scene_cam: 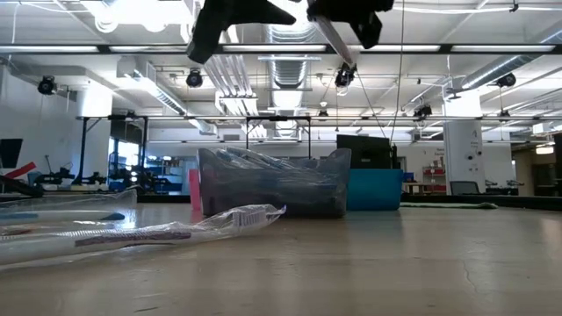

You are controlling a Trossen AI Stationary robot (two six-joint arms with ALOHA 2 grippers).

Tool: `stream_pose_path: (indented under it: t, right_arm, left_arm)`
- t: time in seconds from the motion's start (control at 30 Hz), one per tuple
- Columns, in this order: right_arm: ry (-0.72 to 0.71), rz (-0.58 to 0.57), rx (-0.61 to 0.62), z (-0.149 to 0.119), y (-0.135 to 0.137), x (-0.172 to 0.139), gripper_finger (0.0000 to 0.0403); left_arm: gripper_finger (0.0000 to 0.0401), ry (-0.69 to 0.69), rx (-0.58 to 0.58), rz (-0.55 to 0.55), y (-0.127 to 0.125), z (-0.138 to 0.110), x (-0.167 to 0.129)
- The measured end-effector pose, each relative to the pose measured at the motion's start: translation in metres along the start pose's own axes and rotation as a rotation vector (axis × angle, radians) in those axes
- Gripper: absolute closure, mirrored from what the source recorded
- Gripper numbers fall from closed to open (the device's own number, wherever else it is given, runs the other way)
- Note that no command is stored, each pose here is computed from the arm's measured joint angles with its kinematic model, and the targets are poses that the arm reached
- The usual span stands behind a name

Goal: Pick & Place Toothbrushes
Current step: Put the orange toothbrush into the blue bin

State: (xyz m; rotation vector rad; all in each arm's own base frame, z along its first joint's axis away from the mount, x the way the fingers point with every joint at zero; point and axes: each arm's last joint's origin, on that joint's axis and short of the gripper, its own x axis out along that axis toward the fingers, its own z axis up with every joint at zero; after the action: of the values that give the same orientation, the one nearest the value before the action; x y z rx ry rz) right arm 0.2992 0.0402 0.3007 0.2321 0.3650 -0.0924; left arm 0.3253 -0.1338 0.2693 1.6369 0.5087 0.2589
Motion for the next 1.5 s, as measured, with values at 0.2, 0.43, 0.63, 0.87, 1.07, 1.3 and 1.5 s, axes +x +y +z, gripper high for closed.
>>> stream_pose_path:
  t: [0.2,0.43,0.63,0.87,1.07,1.3,1.5]
  right_arm:
    - [-0.003,-0.183,0.007,0.007,-0.018,-0.022,0.0385]
    - [-0.006,-0.307,0.068,0.014,-0.047,-0.029,0.0385]
    - [0.039,-0.425,0.134,0.012,-0.078,-0.025,0.0385]
    - [0.109,-0.596,0.414,0.005,-0.127,-0.034,0.0385]
    - [0.173,-0.646,0.609,-0.002,-0.158,-0.045,0.0385]
    - [0.139,-0.634,0.705,0.0,-0.175,-0.047,0.0385]
    - [0.186,-0.632,0.709,0.011,-0.185,-0.024,0.0385]
  left_arm:
    - [0.0282,-0.042,-0.394,-0.051,-0.008,-0.004,0.004]
    - [0.0284,-0.278,-0.787,-0.216,-0.015,-0.04,0.017]
    - [0.0298,-0.477,-1.124,-0.433,-0.022,-0.087,0.024]
    - [0.0301,-0.435,-1.398,-0.52,-0.028,-0.114,0.025]
    - [0.0303,-0.397,-1.488,-0.562,-0.035,-0.117,0.021]
    - [0.0304,-0.404,-1.491,-0.555,-0.033,-0.117,0.021]
    - [0.0304,-0.407,-1.493,-0.55,-0.033,-0.117,0.021]
